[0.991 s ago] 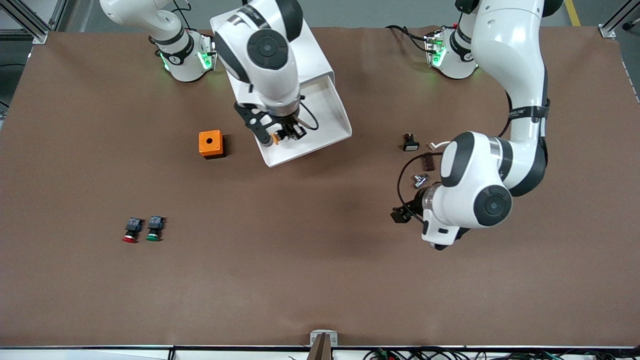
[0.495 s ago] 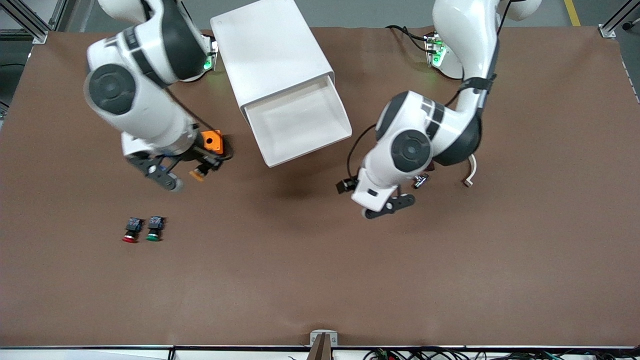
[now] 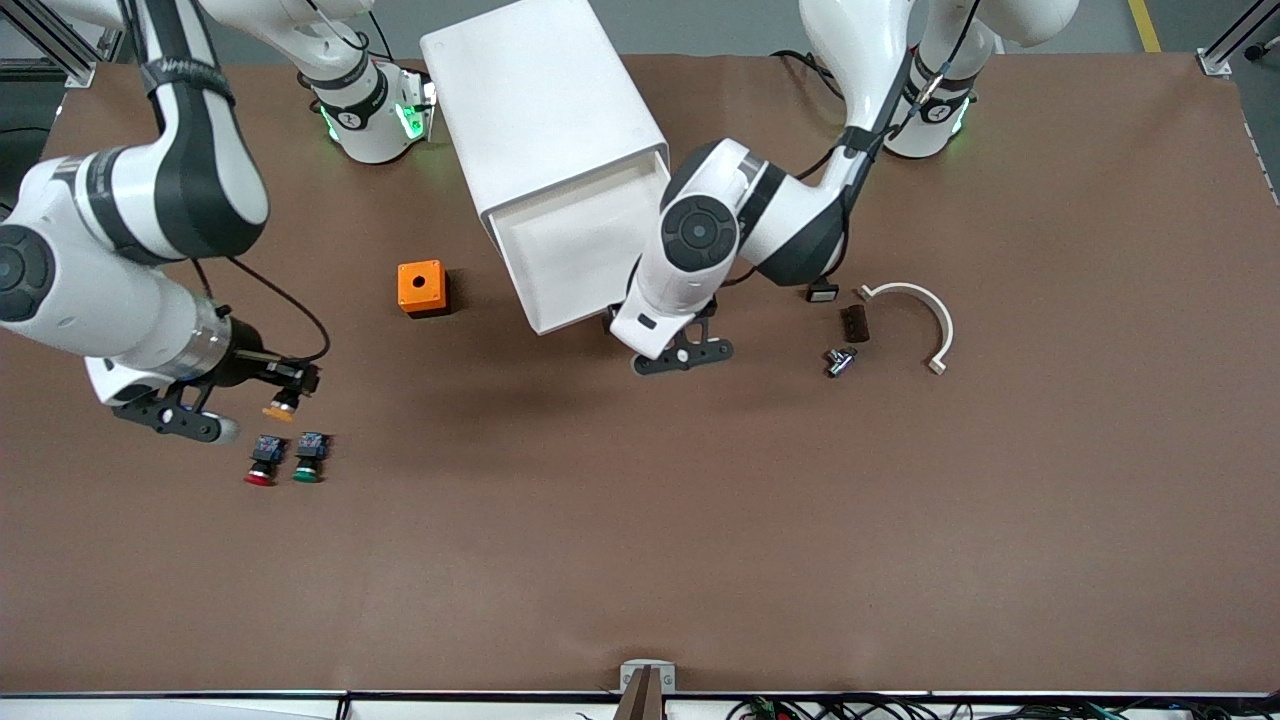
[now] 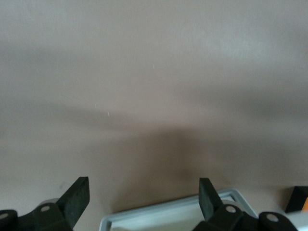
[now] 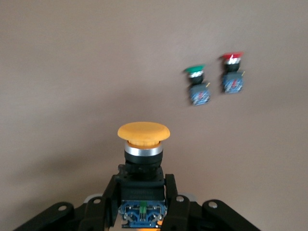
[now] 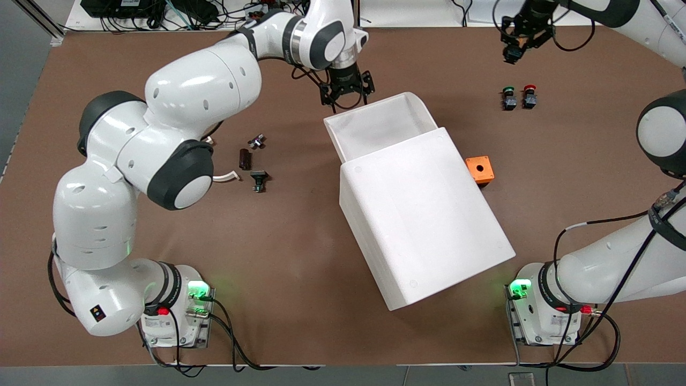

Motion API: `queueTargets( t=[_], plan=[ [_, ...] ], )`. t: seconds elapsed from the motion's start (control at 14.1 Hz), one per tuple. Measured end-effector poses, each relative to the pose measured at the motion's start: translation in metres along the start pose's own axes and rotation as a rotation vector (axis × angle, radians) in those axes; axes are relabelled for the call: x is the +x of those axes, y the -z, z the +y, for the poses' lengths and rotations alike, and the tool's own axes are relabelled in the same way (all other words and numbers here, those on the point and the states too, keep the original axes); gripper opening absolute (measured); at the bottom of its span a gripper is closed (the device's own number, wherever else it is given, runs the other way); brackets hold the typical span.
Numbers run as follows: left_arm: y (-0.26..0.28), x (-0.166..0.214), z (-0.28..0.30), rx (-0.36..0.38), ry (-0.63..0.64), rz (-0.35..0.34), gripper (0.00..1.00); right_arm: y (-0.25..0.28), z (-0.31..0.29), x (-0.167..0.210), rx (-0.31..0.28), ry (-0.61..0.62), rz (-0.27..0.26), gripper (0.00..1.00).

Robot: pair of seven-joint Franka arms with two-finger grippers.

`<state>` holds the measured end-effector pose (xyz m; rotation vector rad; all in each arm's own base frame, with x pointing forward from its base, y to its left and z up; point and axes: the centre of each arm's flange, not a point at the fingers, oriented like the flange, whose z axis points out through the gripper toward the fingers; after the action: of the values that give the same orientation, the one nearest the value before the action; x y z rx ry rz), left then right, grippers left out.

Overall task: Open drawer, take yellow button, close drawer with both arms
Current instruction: 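Carry the yellow button beside the red button with the right gripper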

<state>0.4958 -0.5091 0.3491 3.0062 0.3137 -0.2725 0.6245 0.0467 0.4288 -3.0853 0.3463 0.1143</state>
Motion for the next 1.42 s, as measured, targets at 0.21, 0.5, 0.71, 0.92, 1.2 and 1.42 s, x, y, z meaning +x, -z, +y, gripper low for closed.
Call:
queueTargets(
  t=[0.21, 0.5, 0.71, 0.92, 1.2, 1.42],
  plan=[
    [-0.002, -0.044, 0.013, 0.004, 0.031, -0.032, 1.00, -0.053, 0.067, 0.018, -0.040, 0.071, 0.025, 0.41],
    [-0.016, -0.098, 0.020, 0.027, 0.053, -0.101, 1.00, -0.126, 0.134, 0.041, -0.059, 0.084, 0.029, 0.41],
    [-0.025, -0.126, 0.028, 0.040, 0.074, -0.130, 1.00, -0.169, 0.165, 0.052, -0.056, 0.098, 0.040, 0.41],
    [-0.032, -0.144, 0.033, 0.051, 0.088, -0.148, 1.00, -0.192, 0.177, 0.058, -0.055, 0.115, 0.049, 0.41],
    [-0.037, -0.155, 0.036, 0.064, 0.135, -0.158, 1.00, -0.199, 0.186, 0.065, -0.056, 0.143, 0.052, 0.41],
    [-0.036, -0.154, 0.035, 0.069, 0.178, -0.150, 1.00, -0.205, 0.201, 0.070, -0.056, 0.138, 0.048, 0.41]
  ],
)
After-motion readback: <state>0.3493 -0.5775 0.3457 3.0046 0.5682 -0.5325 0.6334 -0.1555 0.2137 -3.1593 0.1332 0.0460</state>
